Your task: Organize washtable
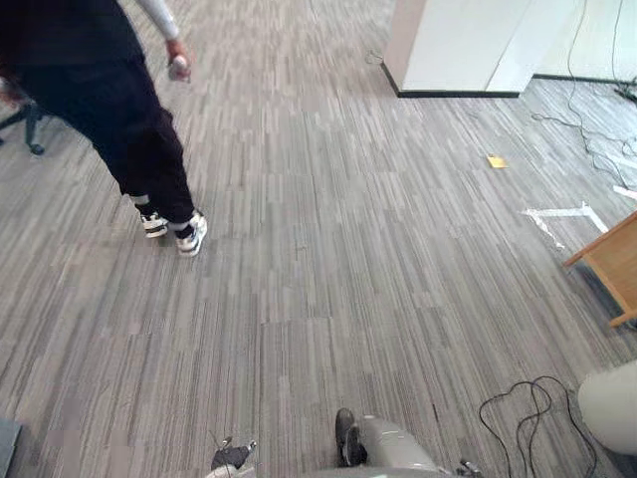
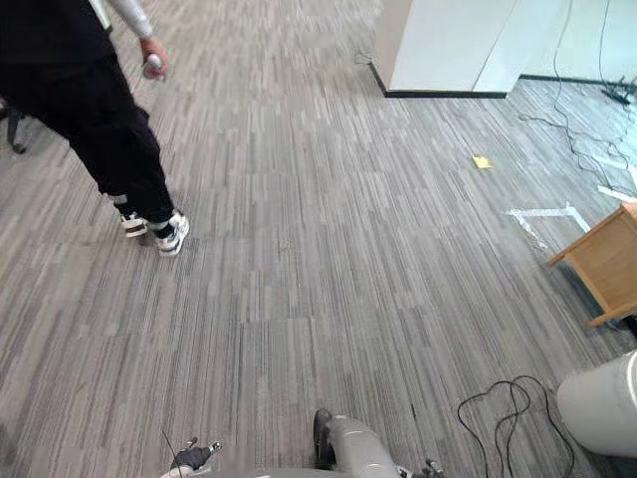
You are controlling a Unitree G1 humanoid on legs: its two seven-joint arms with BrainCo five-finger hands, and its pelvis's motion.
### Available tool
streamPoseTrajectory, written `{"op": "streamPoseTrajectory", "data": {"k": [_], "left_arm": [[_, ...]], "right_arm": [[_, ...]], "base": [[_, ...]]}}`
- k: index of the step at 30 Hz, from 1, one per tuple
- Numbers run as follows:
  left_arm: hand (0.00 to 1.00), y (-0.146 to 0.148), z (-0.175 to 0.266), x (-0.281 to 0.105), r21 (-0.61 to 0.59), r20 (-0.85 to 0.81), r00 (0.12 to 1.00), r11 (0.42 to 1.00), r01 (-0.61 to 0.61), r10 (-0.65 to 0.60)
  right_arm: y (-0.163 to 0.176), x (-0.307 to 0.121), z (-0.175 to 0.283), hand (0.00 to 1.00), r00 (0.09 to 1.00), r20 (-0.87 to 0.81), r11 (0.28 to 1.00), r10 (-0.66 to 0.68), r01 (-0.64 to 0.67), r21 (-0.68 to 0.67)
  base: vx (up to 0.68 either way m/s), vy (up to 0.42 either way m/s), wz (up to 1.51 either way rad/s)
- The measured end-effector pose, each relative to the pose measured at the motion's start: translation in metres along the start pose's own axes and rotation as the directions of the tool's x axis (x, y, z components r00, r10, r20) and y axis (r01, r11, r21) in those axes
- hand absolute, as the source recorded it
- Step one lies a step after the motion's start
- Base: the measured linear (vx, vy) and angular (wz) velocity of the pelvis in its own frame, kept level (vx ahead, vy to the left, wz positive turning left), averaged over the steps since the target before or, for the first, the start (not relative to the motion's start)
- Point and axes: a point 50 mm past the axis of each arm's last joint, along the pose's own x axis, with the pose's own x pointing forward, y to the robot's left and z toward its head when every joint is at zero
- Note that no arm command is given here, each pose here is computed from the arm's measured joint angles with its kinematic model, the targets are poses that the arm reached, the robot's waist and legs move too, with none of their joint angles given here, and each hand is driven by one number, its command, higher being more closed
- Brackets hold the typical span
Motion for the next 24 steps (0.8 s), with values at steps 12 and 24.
{"op": "streamPoseTrajectory", "data": {"k": [12,24], "left_arm": [[0.0,0.034,-0.044,-0.014,0.087,-0.09,0.994,0.995,-0.054,0.061],[0.0,0.039,-0.022,-0.003,0.168,-0.067,0.997,0.985,-0.036,0.048]], "right_arm": [[0.017,0.01,0.028,0.0,0.996,0.049,0.992,0.076,-0.07,-0.105],[0.01,0.002,-0.002,0.0,0.999,-0.014,0.995,0.051,-0.05,0.084]], "base": [[0.59,0.242,-0.49],[0.64,0.274,0.25]]}}
